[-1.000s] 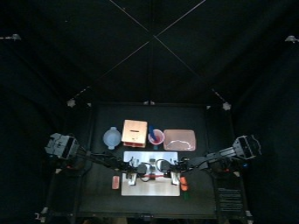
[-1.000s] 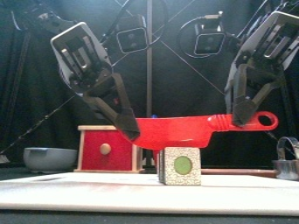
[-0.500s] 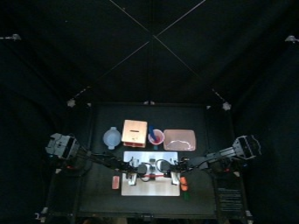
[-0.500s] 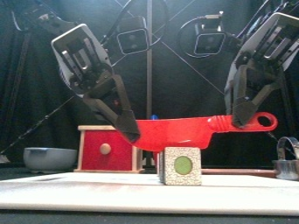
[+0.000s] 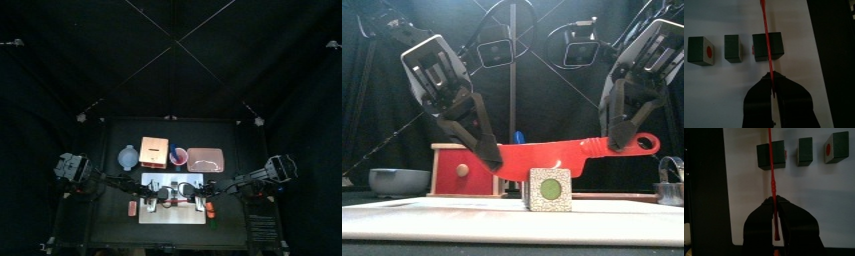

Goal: Place sushi on board then cut the sushi with the knife then place the pieces on the plate
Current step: Cut the sushi into 4 pieces

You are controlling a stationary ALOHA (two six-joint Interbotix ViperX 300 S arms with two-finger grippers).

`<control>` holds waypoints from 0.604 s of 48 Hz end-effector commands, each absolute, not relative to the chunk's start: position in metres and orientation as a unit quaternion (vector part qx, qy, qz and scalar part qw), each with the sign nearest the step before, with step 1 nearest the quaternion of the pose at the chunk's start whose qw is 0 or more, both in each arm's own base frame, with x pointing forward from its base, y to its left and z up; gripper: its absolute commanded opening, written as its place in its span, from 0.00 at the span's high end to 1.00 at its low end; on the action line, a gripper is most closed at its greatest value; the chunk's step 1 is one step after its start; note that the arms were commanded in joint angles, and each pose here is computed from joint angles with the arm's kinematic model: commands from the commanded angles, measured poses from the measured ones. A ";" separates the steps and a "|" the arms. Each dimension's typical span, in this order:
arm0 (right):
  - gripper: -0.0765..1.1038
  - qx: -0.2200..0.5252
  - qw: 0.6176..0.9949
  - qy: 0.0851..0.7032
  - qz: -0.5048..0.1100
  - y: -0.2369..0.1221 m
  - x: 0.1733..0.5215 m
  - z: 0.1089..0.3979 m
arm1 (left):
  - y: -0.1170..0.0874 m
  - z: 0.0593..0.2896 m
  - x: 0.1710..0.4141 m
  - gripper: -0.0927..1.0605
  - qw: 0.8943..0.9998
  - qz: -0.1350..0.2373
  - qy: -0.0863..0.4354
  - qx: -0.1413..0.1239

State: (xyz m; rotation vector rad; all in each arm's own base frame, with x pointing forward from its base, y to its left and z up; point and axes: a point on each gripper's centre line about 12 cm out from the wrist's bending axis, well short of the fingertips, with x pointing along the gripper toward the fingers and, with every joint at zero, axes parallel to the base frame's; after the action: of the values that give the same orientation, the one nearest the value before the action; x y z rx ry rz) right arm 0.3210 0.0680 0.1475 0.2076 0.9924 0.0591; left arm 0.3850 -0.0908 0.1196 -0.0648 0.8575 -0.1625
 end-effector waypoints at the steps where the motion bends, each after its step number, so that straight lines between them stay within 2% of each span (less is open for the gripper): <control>1: 0.61 0.105 0.874 0.473 0.029 0.070 0.323 0.148 | -0.094 0.123 0.387 0.63 0.906 -0.082 0.413 -0.034; 10: 0.61 0.110 0.869 0.481 0.028 0.074 0.327 0.137 | -0.096 0.113 0.386 0.63 0.901 -0.079 0.425 -0.040; 29: 0.61 0.122 0.866 0.482 0.046 0.094 0.329 0.139 | -0.109 0.117 0.385 0.63 0.902 -0.088 0.421 -0.049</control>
State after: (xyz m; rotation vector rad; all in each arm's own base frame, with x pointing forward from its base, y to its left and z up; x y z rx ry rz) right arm 0.3271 0.0874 0.1286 0.2449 1.0355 0.0766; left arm 0.3834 -0.1010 0.1070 -0.0989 0.8945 -0.1635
